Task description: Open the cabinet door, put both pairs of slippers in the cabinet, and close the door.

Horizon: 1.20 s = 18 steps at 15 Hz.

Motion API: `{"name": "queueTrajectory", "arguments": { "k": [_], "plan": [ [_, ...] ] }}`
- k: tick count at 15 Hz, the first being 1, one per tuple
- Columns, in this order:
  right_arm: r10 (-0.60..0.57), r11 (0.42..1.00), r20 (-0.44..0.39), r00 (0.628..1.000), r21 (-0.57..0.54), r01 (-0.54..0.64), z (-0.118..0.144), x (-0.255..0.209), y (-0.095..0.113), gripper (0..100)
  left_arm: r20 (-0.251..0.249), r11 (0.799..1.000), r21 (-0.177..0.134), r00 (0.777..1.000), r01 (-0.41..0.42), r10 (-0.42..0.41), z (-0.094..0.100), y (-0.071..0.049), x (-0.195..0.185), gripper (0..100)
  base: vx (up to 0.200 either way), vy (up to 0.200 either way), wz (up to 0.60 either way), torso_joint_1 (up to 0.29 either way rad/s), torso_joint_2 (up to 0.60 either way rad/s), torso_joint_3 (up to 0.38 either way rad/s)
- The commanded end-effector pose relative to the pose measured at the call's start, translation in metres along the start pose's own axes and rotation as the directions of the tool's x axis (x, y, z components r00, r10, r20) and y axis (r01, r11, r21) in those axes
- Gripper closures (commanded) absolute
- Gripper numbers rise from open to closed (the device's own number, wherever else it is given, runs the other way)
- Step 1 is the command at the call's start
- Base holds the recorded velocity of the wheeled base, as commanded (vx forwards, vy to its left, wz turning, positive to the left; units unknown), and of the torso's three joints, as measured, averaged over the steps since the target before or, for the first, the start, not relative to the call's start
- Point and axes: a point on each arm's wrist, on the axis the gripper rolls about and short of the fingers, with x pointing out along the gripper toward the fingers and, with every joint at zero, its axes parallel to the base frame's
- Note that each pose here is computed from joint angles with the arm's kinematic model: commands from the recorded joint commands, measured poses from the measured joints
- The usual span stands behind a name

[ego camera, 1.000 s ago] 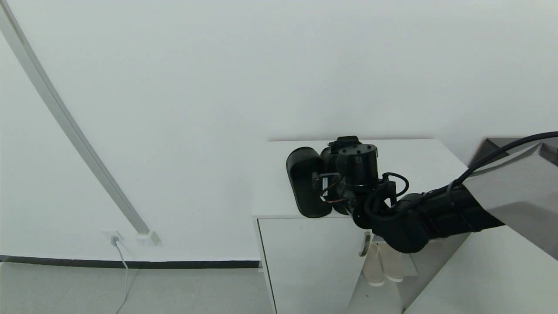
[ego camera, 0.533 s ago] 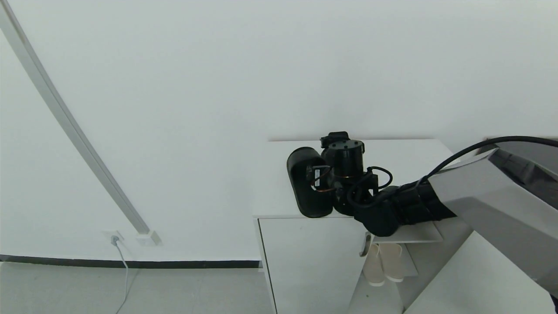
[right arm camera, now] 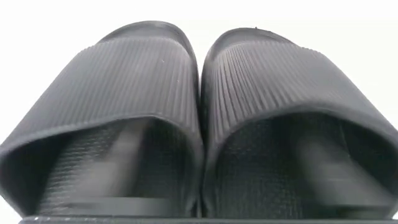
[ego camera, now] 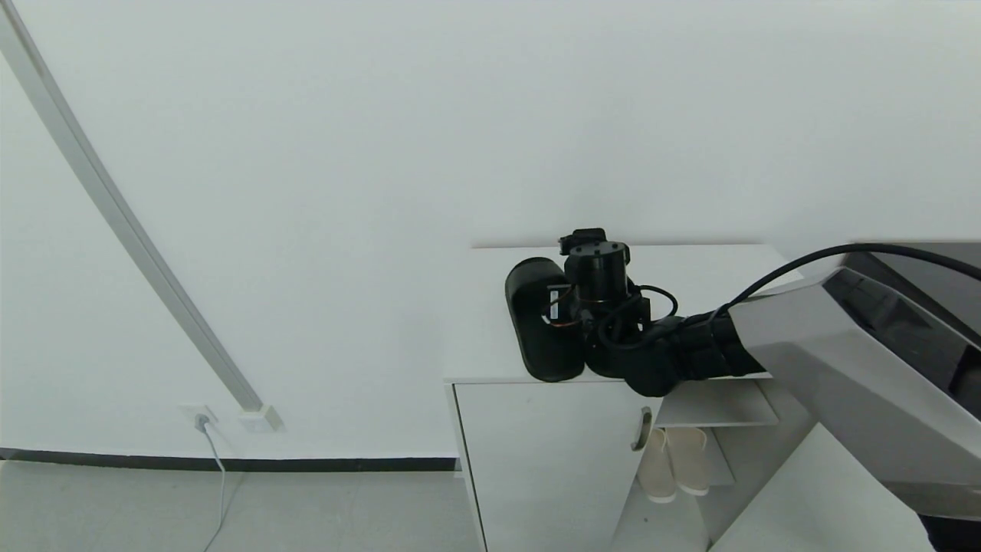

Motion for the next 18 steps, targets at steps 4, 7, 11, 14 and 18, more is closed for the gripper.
{"name": "queueTrajectory", "arguments": {
  "k": [4,7,11,14,18],
  "plan": [
    [0.000,1.000,0.006,1.000,0.006,0.000,0.003,-0.002,0.000,100,-0.001,1.000,0.000,1.000,-0.001,0.001,0.000,0.000,0.000,100,0.000,0.000,0.00,0.000,0.00,0.000],
    [0.021,1.000,0.012,1.000,0.010,-0.021,0.020,-0.030,-0.005,100,-0.001,1.000,0.000,1.000,-0.001,0.001,0.000,0.000,0.000,100,0.000,0.000,0.00,0.000,0.00,0.000],
    [0.104,0.995,0.013,0.995,0.007,-0.104,0.028,-0.096,-0.024,100,-0.001,1.000,0.000,1.000,-0.001,0.001,0.000,0.000,0.000,100,0.000,0.000,0.00,0.000,0.00,0.000],
    [0.210,0.978,-0.004,0.978,0.000,-0.210,0.021,-0.140,-0.052,100,-0.001,1.000,-0.002,1.000,-0.003,0.003,0.000,0.000,0.000,100,0.000,0.000,0.00,0.000,0.00,0.000],
    [0.419,0.908,-0.051,0.907,-0.002,-0.420,0.011,-0.193,-0.085,100,-0.001,1.000,0.000,1.000,-0.001,0.001,0.000,0.000,0.000,100,0.000,0.000,0.00,0.000,0.00,0.000]
  ]
}}
